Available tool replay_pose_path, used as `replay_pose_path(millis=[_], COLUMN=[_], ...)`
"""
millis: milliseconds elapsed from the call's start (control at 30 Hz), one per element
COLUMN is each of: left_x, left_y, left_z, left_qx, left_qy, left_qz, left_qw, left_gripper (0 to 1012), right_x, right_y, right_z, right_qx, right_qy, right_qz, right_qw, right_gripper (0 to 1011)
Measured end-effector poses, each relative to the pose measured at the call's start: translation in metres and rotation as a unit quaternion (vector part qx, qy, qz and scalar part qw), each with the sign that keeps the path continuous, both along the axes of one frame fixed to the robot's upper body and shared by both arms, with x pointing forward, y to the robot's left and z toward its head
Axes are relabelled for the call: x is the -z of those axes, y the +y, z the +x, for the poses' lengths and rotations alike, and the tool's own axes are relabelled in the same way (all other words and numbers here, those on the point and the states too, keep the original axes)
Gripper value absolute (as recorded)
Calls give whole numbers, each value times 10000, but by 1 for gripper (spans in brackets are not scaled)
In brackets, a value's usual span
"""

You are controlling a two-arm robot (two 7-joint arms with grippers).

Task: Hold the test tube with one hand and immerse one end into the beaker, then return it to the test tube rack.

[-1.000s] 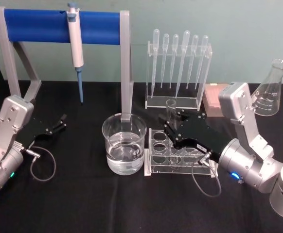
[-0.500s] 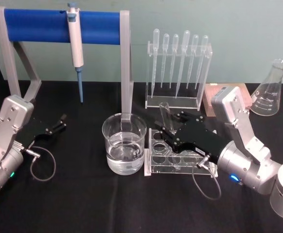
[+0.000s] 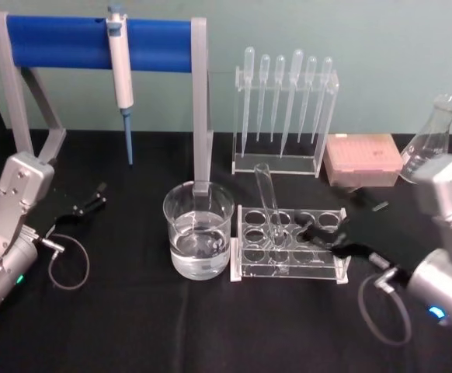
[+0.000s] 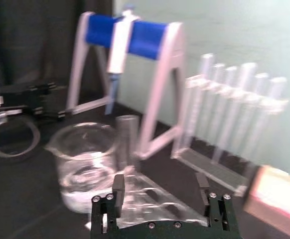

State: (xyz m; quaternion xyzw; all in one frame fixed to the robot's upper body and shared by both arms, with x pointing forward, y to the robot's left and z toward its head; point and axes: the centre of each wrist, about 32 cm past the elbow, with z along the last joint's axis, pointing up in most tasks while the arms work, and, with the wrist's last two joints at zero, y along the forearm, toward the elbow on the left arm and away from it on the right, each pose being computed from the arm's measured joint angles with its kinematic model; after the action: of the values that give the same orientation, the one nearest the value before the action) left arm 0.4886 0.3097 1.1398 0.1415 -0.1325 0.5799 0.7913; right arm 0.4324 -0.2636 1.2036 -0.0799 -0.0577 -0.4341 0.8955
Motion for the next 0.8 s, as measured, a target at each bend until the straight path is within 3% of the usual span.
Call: replay_pose_path(millis=[133,267,367,400,533,700,800], left_x=[0,0,0,0,0,0,0], left_y=[0,0,0,0,0,0,0], left_z=[0,0,0,0,0,0,0], left_qx=[0,0,0,0,0,0,0], left_qy=[-1,0,0,0,0,0,0], left_qz=[0,0,0,0,0,0,0], left_qw=[10000,10000,10000,10000,10000,10000,10000], left_gripper=[1000,1000,1000,1000,1000,1000,1000], right_x=[0,113,351,351,678,947,991], right_y=[-177,-308,-386,-386,-416,-440,-435], right_z=[-17,46,130,130,181,198,205], right_qx=[502,1092,1562,1562,1918,2057,2022], right_qy=[-209,-468,-657,-657,-686,-435,-355], right_qz=[89,122,124,124,120,88,77], right_qw=[9985,9928,9855,9855,9789,9776,9787], right_gripper=[958,1004,1004,1004,1004,1004,1004])
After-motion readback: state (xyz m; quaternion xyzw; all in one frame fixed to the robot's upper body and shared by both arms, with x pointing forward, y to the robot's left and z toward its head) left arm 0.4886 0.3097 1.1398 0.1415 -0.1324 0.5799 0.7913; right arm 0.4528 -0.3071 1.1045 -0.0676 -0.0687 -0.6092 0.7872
